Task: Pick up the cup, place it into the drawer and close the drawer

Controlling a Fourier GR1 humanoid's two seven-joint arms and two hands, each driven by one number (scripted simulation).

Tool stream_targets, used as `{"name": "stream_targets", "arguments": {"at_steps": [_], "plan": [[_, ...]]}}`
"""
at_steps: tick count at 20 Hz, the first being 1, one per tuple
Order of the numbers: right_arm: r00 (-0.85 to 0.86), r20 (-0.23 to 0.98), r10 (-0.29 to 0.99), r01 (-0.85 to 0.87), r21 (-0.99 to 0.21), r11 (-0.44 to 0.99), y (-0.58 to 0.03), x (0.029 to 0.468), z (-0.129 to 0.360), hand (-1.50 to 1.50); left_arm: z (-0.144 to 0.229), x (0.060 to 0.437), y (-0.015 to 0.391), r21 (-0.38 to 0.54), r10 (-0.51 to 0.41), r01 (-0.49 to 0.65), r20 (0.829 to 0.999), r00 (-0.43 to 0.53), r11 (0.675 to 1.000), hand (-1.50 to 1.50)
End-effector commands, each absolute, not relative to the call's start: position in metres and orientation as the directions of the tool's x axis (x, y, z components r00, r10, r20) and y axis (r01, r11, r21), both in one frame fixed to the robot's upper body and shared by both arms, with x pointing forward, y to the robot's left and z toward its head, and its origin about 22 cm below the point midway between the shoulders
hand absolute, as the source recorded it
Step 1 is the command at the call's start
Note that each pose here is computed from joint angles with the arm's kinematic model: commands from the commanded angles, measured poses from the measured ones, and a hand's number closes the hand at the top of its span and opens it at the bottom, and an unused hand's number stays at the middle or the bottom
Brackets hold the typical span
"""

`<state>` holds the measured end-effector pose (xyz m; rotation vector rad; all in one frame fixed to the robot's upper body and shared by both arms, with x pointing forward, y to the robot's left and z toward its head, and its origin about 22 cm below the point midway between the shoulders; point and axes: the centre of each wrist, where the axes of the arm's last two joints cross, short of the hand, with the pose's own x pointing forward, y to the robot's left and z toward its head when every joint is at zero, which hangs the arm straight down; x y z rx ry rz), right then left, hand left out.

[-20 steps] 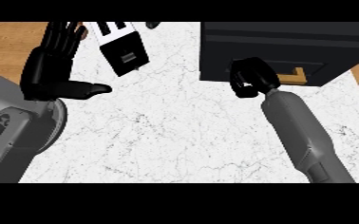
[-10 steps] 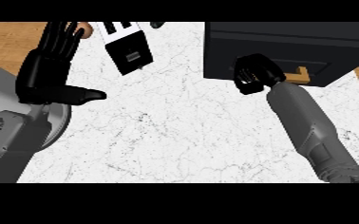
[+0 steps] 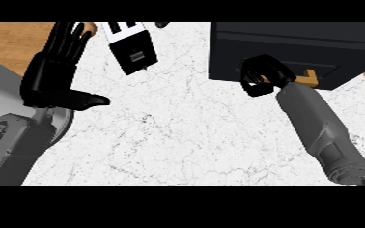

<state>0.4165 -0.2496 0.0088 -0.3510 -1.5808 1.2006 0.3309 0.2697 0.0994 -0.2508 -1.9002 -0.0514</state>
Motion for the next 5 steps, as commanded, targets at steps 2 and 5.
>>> {"name": "stream_targets", "arguments": {"at_steps": [2,5], "plan": [[-0.287,0.522,0.803,-0.17,-0.853,0.494,-0.284,0.44,0.064,1.5,0.088,0.33,0.274,-0.088,0.146,0.196,0.941,-0.305,0.977,-1.5],[-0.286,0.524,0.802,-0.178,-0.852,0.493,-0.284,0.439,0.061,1.5,0.088,0.328,0.267,-0.087,0.152,0.218,0.942,-0.299,0.972,-1.5]]}}
